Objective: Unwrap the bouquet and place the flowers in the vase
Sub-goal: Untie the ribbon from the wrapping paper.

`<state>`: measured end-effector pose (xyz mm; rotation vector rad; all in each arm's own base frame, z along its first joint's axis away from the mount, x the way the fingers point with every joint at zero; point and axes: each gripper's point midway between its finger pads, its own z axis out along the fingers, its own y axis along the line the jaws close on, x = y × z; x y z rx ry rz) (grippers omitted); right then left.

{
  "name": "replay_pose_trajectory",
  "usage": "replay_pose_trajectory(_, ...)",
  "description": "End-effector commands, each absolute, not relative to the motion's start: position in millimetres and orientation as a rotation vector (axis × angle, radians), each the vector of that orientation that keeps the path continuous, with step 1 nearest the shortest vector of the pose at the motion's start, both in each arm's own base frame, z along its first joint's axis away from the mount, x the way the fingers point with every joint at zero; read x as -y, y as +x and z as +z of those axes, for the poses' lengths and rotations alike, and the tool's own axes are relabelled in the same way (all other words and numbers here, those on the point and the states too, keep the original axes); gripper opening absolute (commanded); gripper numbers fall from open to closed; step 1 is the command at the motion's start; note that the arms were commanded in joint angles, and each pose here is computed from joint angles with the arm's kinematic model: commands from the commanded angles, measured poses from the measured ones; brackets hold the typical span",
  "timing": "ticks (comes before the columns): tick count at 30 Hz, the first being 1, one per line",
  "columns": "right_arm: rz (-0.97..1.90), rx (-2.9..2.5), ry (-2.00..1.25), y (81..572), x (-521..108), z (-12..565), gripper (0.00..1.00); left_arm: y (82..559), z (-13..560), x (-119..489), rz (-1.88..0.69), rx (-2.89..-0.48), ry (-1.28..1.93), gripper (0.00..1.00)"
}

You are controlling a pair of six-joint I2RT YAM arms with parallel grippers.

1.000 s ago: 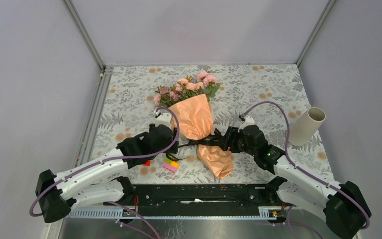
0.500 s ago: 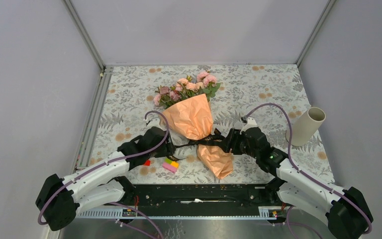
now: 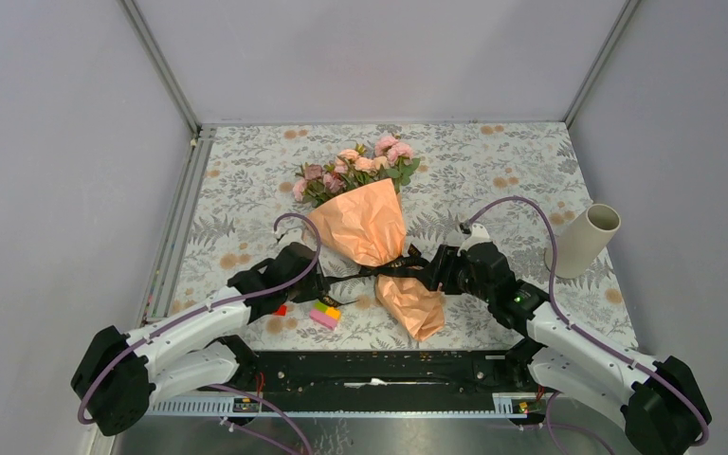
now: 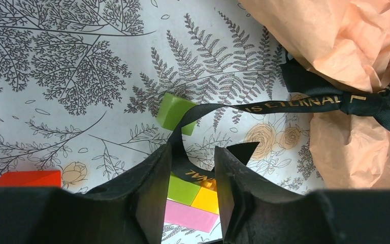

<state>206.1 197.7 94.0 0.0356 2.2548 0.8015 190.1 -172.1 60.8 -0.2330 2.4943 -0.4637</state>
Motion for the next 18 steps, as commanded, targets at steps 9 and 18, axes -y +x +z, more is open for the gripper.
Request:
replay_pose_trajectory(9, 0.77, -2.229, 0.041, 211.2, -192.7, 96.7, 0.62, 192.5, 53.4, 165.2, -0.403, -2.505, -0.257, 0.4)
replay_pose_trajectory(18, 0.753, -2.255, 0.04, 207.1, -189.4, 92.6, 0.62, 192.8, 54.5, 164.0, -0.398, -2.499, -0.248, 0.19)
